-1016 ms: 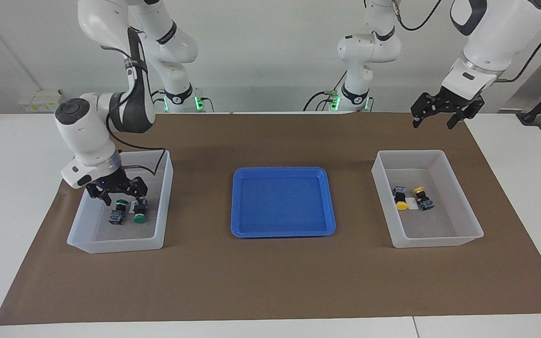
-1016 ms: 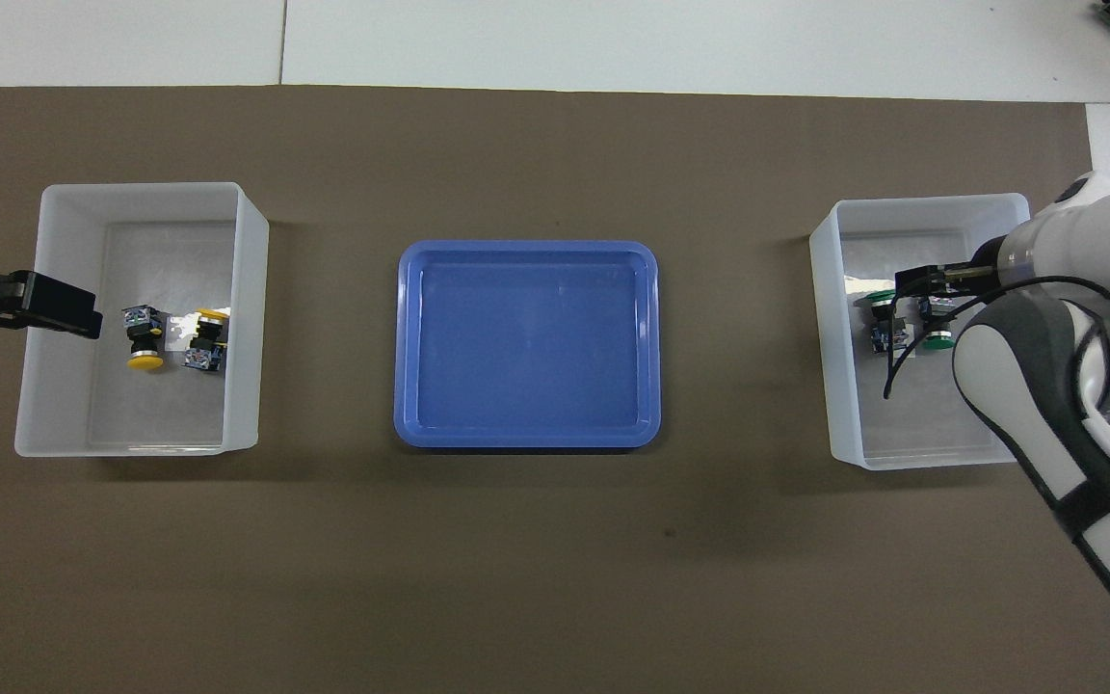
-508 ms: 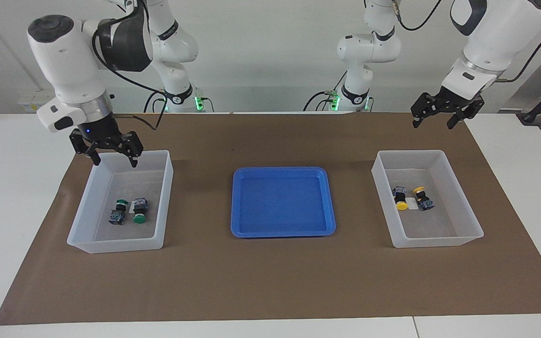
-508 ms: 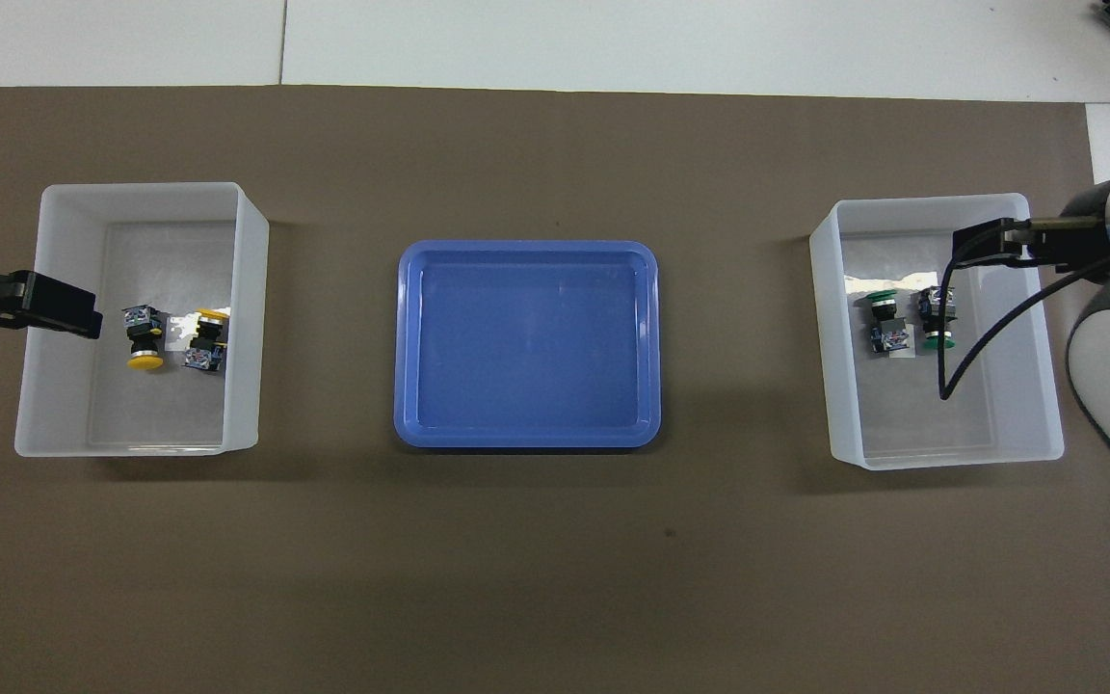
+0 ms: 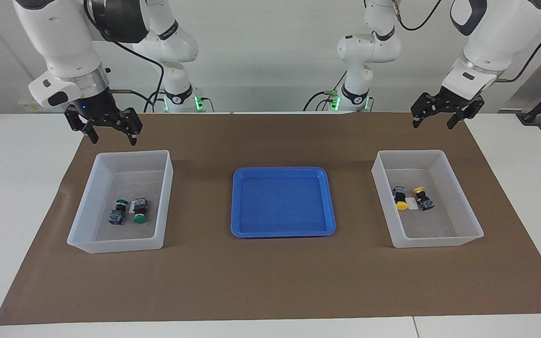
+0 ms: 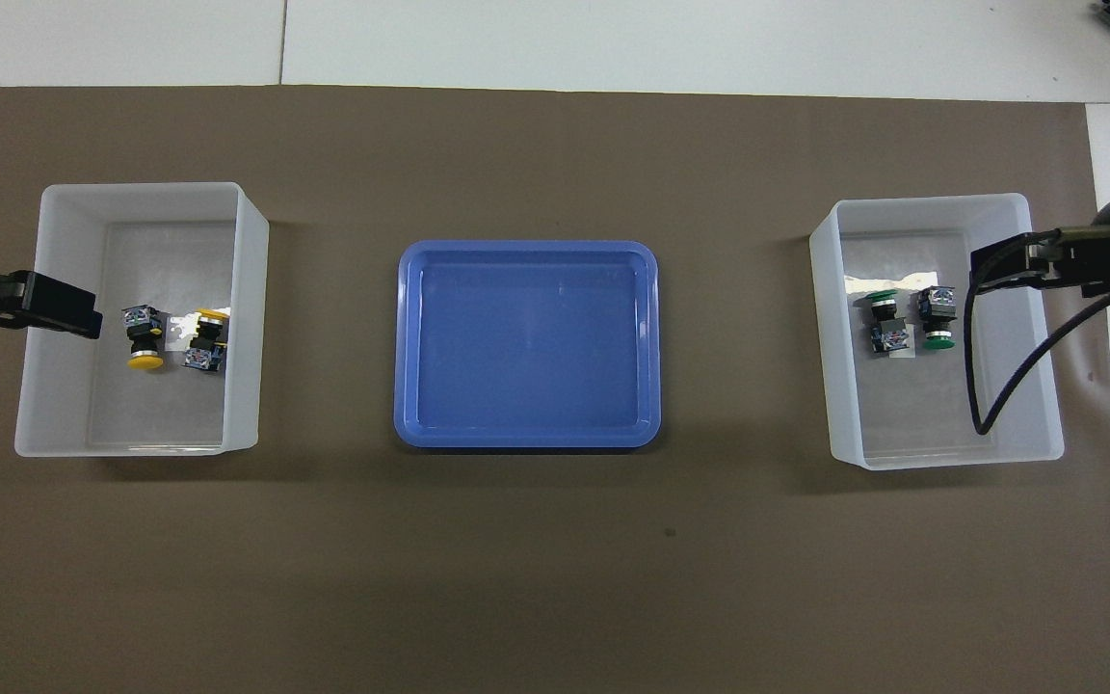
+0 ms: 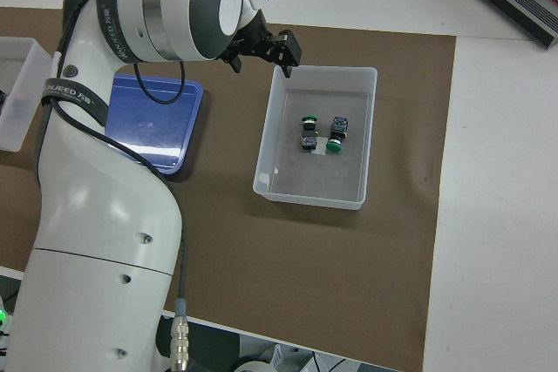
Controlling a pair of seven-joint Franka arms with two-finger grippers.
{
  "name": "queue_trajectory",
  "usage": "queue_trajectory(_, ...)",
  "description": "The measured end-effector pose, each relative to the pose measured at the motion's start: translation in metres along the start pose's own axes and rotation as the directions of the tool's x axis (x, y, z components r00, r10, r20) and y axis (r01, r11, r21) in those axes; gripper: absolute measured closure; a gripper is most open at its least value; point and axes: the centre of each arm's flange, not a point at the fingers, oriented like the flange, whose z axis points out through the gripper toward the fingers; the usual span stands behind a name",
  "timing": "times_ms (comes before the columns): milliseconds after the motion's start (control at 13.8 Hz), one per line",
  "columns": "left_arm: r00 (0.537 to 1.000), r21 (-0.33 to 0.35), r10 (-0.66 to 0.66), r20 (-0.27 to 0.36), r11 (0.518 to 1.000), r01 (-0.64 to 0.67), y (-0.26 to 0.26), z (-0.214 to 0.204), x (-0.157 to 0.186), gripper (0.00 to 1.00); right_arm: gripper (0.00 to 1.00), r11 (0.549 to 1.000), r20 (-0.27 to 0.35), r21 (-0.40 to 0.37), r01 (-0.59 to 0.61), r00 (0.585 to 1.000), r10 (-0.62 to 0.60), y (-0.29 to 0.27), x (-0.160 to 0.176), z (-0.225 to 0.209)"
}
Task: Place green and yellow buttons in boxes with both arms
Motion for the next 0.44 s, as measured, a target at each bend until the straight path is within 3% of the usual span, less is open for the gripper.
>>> queue_trajectory(435, 1.0, 0.0, 0.0, 0.0, 1.0, 0.0, 0.0, 0.0, 0.0, 0.0, 0.0, 1.0, 0.041, -0.01, -0.018, 0.999, 0.018, -0.014, -0.014, 0.015)
